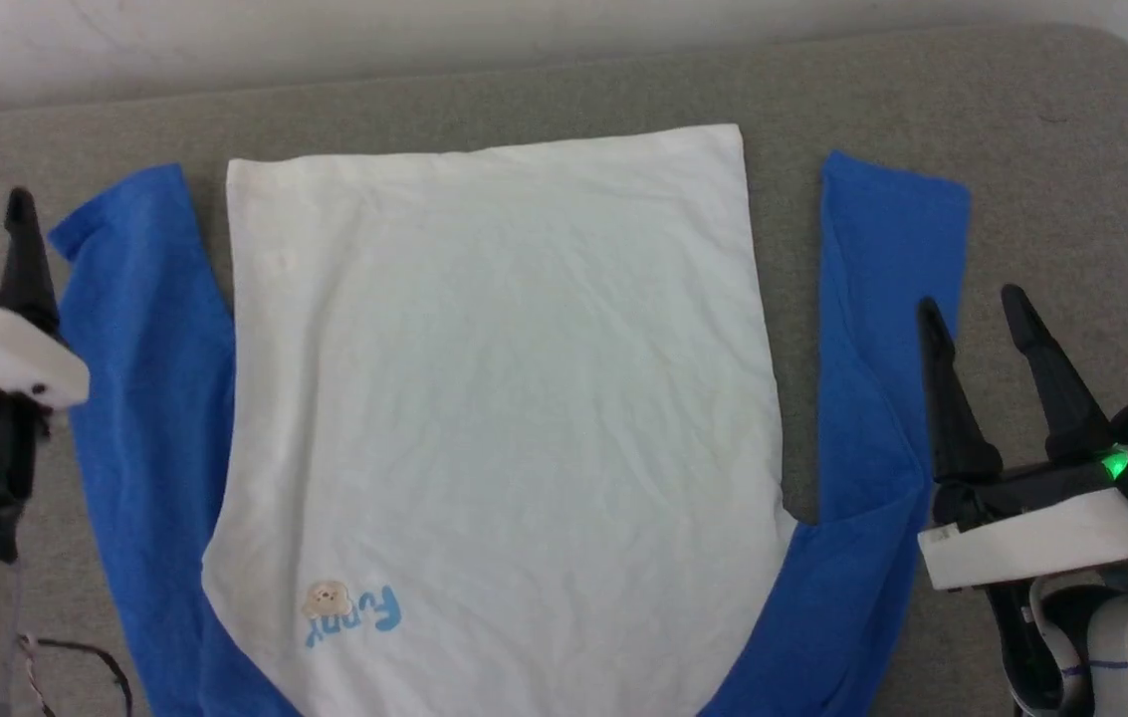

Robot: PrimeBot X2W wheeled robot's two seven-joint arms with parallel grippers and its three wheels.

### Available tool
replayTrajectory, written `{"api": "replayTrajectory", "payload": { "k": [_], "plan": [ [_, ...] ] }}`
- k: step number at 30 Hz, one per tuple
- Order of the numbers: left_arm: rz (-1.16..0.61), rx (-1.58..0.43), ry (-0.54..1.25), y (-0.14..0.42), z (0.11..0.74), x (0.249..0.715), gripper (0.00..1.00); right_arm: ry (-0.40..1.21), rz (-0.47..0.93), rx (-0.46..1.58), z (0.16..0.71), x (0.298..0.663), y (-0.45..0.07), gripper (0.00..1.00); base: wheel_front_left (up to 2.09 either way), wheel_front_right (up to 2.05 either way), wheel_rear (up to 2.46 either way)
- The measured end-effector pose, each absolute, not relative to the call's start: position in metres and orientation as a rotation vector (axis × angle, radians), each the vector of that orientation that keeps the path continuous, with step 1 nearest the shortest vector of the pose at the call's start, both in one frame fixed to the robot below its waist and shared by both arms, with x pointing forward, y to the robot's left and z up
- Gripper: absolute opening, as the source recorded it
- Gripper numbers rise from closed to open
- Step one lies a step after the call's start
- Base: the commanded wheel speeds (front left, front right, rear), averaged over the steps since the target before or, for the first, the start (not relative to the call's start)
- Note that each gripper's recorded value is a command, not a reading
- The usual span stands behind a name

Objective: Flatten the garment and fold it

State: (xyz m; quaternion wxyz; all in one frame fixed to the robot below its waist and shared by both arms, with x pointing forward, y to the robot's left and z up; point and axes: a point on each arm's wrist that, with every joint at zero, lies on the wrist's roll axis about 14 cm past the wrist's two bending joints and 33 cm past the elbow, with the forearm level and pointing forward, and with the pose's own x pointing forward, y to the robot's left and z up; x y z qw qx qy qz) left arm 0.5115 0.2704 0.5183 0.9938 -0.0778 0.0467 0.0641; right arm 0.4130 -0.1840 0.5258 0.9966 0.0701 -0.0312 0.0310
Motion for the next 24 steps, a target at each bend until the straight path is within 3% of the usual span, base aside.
{"api": "replayTrajectory", "payload": {
  "k": [8, 16, 22, 23, 24],
  "plan": [
    [0.059, -0.134, 0.412, 0.269, 0.468, 0.580, 1.00, 0.023, 0.036, 0.156, 0.489, 0.424, -0.190, 1.00, 0.00, 0.00, 0.00],
    [0.086, -0.074, 0.850, 0.281, 0.389, 0.578, 1.00, 0.083, 0.010, 0.187, 0.462, 0.422, -0.195, 1.00, 0.00, 0.00, 0.00],
    [0.097, -0.078, 1.036, 0.281, 0.366, 0.573, 1.00, 0.120, -0.021, 0.185, 0.447, 0.420, -0.204, 1.00, 0.00, 0.00, 0.00],
    [0.099, -0.092, 1.063, 0.280, 0.364, 0.572, 0.82, 0.123, -0.024, 0.183, 0.446, 0.420, -0.205, 1.00, 0.00, 0.00, 0.00],
    [0.094, -0.098, 1.082, 0.278, 0.364, 0.572, 0.47, 0.125, -0.029, 0.181, 0.445, 0.420, -0.207, 1.00, 0.00, 0.00, 0.00]
  ]
}}
